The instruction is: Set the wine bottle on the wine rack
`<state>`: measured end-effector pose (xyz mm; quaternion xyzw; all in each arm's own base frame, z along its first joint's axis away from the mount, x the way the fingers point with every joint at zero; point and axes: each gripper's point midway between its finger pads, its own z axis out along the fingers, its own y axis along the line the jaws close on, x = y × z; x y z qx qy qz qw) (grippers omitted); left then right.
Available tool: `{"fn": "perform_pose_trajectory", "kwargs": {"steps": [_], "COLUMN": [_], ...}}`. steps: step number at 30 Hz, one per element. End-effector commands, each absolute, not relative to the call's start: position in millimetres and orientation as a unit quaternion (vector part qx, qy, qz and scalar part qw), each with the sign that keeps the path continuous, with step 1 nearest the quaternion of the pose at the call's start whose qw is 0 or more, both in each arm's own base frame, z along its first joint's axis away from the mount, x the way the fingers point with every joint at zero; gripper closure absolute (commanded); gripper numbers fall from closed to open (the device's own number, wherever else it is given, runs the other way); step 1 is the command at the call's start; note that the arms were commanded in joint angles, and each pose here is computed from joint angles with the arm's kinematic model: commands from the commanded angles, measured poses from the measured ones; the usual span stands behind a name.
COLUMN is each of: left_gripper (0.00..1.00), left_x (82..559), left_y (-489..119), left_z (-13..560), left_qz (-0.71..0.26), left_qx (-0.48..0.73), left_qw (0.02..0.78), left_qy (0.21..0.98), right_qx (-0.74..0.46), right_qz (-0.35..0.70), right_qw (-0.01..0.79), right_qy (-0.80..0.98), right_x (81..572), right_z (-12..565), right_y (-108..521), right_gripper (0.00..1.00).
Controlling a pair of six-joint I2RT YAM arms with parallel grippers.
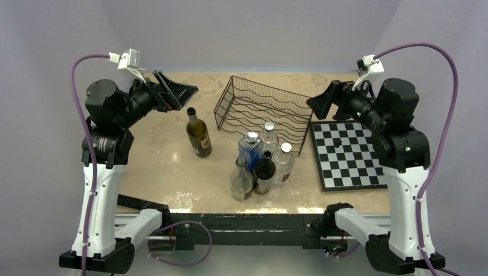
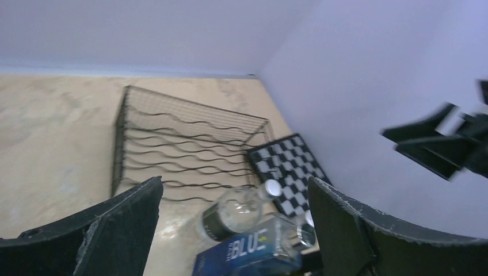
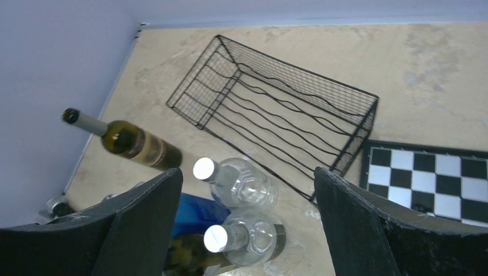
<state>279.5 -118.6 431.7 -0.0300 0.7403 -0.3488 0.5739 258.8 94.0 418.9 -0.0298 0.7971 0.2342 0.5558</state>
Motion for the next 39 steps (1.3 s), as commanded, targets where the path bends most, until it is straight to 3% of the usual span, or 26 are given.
{"fn": "perform_pose_trajectory", "kwargs": {"steps": [1,5,9,17,26,31,39], "left_gripper": [0.01,0.01,0.01,0.01,0.03,0.05,0.19], "left_x": [217,210,225,265,297,313,325], "left_y": [-177,-180,-167,-131,-98,-92,-115], "left_z": [489,482,451,375,323,307,298], "left_qz": [-0.525,-0.528,-0.459,-0.256,-0.143,-0.12,-0.155], "left_qx": [0.178,0.195,0.171,0.11,0.041,0.03,0.086], "left_qw": [0.528,0.5,0.52,0.535,0.55,0.564,0.568], "left_qy": [0.643,0.658,0.699,0.797,0.822,0.816,0.803], "right_qx": [-0.163,-0.241,-0.262,-0.307,-0.338,-0.33,-0.311], "right_qz": [0.296,0.358,0.387,0.343,0.339,0.332,0.309], "right_qw": [0.594,0.595,0.594,0.571,0.555,0.559,0.57], "right_qy": [0.73,0.678,0.655,0.68,0.68,0.684,0.695], "right_x": [233,206,201,219,219,224,233], "right_z": [450,465,474,454,445,442,438], "right_y": [136,170,194,239,281,284,278], "right_gripper": [0.11,0.1,0.1,0.14,0.2,0.2,0.2]}}
